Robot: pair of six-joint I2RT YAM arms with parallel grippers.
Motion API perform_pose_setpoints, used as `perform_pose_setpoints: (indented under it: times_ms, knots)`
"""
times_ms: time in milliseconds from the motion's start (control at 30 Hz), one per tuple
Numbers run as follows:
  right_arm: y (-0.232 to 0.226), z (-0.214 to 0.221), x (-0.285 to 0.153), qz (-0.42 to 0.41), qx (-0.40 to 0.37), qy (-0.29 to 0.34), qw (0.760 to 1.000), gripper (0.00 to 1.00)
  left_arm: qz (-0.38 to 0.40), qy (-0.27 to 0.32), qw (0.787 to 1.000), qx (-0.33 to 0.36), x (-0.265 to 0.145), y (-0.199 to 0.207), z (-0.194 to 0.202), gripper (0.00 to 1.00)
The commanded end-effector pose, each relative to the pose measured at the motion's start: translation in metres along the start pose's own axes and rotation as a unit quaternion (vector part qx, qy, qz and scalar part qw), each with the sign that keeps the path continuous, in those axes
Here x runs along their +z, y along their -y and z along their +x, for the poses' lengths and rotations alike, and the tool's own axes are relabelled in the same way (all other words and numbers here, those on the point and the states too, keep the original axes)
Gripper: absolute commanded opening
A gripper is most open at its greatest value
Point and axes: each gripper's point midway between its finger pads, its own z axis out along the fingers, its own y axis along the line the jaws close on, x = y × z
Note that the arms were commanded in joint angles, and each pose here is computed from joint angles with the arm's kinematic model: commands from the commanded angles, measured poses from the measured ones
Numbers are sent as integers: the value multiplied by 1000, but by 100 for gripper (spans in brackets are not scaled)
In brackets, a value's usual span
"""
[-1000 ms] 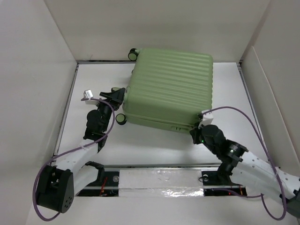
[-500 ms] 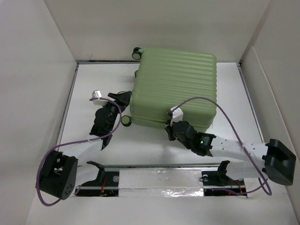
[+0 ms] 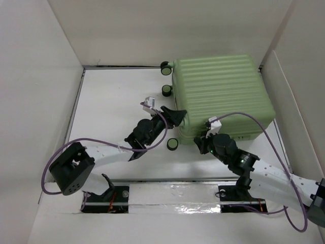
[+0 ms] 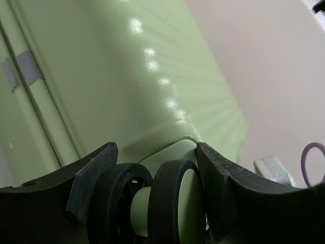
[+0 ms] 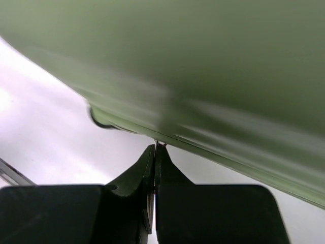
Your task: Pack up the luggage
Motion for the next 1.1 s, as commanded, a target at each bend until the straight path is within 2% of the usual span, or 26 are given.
perform_pose_setpoints:
  times_ms: [0, 33, 100, 133, 200, 333, 433, 467, 500, 533, 567, 633, 667, 700, 733, 767, 800, 833, 867, 900, 933, 1000, 1067]
  knots:
    - [-98, -46, -10, -217, 95, 110, 965, 0, 133, -121, 983, 24, 1, 82, 54, 0]
    - [-96, -54, -14, -212, 104, 134, 963, 0, 105, -128, 985, 37, 3, 71, 57, 0]
    - [-94, -51, -17, -205, 86, 127, 967, 0, 107, -112, 987, 48, 5, 72, 44, 0]
    - [-92, -50, -20, -194, 78, 115, 971, 0, 87, -119, 988, 56, 5, 60, 44, 0]
    - [-89, -50, -20, -185, 72, 112, 974, 0, 87, -120, 987, 65, 11, 61, 28, 0]
    - [-99, -55, -11, -207, 78, 141, 965, 0, 86, -142, 983, 76, 17, 59, 33, 3]
    - [-112, -44, 15, -211, 55, 110, 970, 0, 99, -159, 979, 80, 22, 72, 44, 6]
    - [-114, -44, 20, -211, 50, 107, 970, 0, 58, -178, 977, 106, 23, 56, 48, 6]
    - [-114, -40, 27, -206, 49, 103, 972, 0, 51, -176, 977, 112, 24, 59, 47, 6]
    - [-122, -53, 25, -226, 56, 132, 964, 0, 64, -188, 973, 116, 20, 64, 48, 7]
    - [-124, -55, 25, -231, 58, 140, 961, 0, 68, -191, 971, 124, 18, 67, 43, 16]
    - [-125, -61, 25, -233, 55, 153, 959, 0, 69, -205, 968, 131, 18, 74, 42, 25]
    - [-125, -63, 25, -230, 51, 155, 959, 0, 61, -219, 965, 134, 15, 70, 45, 38]
    - [-123, -64, 25, -225, 51, 156, 960, 0, 62, -223, 963, 141, 14, 69, 46, 47]
    - [-119, -64, 21, -218, 49, 153, 963, 0, 41, -219, 964, 145, 14, 62, 43, 54]
    - [-113, -55, 18, -212, 48, 145, 965, 0, 11, -191, 971, 143, 17, 48, 25, 65]
    - [-112, -61, 11, -213, 53, 153, 964, 0, -5, -178, 975, 135, 16, 38, 15, 69]
    - [-102, -41, 10, -202, 49, 127, 970, 0, -14, -159, 979, 125, 16, 32, 1, 72]
    - [-99, -49, -6, -209, 61, 143, 965, 0, -7, -119, 986, 116, 15, 37, -24, 77]
    - [-95, -45, -13, -210, 66, 142, 965, 0, -34, -83, 990, 109, 18, 17, -50, 79]
    - [-91, -34, -17, -209, 66, 124, 968, 0, -65, -55, 992, 94, 19, -2, -67, 80]
    - [-87, -30, -36, -225, 81, 131, 962, 0, -95, -6, 993, 75, 21, -31, -110, 82]
    - [-85, -21, -50, -237, 89, 118, 960, 0, -96, 20, 994, 44, 28, -47, -131, 83]
